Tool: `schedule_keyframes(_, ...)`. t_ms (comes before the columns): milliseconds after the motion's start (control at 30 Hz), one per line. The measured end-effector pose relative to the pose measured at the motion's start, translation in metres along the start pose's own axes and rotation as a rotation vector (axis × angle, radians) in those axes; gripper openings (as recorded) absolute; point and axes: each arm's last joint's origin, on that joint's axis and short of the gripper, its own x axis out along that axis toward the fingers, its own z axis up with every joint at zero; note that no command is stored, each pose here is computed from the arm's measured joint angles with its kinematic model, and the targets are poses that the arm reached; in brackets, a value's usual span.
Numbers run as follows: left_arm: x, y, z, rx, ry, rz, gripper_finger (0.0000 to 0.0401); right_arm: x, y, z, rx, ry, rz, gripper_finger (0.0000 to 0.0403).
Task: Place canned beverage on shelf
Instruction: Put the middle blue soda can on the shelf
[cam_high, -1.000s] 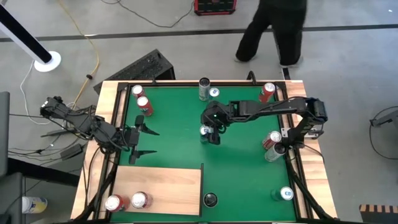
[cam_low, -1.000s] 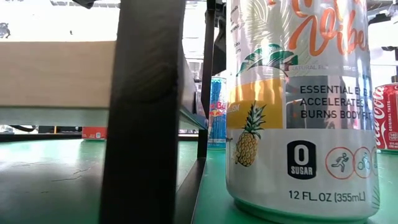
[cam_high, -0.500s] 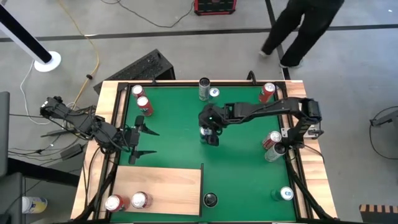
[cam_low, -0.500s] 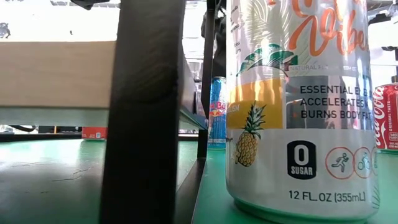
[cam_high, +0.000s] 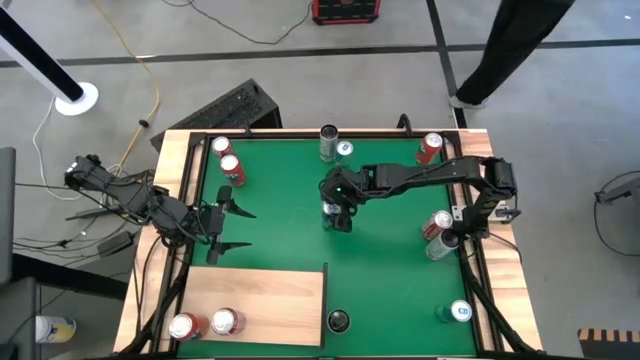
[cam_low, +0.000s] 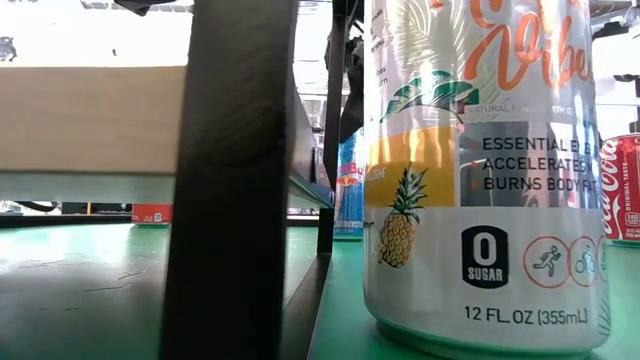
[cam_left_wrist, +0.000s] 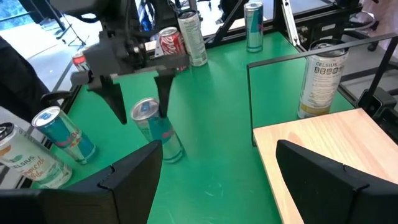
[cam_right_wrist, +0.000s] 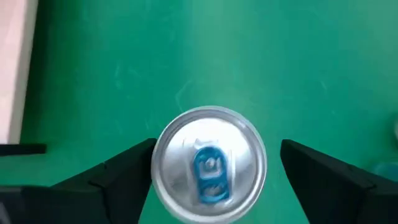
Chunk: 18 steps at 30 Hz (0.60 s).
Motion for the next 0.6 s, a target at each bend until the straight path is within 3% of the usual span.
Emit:
schedule_keyframes(233, 0.0, 0.0, -0.002, -0.003, 0.015, -0.011, 0.03, -0.008, 0.001, 0.0, 0.003, -0.006, -0.029, 0.026)
schedule_keyframes(367, 0.0, -0.001, -0.002, -0.005, 0.016, -0.027, 0.03, -0.016, 0.008, 0.006, 0.001, -0.014, -0.019, 0.026)
schedule_keyframes(600, 0.0, -0.001, -0.002, -0.004, 0.02, -0.027, 0.03, -0.058, 0.036, 0.05, -0.04, -0.205, 0.035, 0.026)
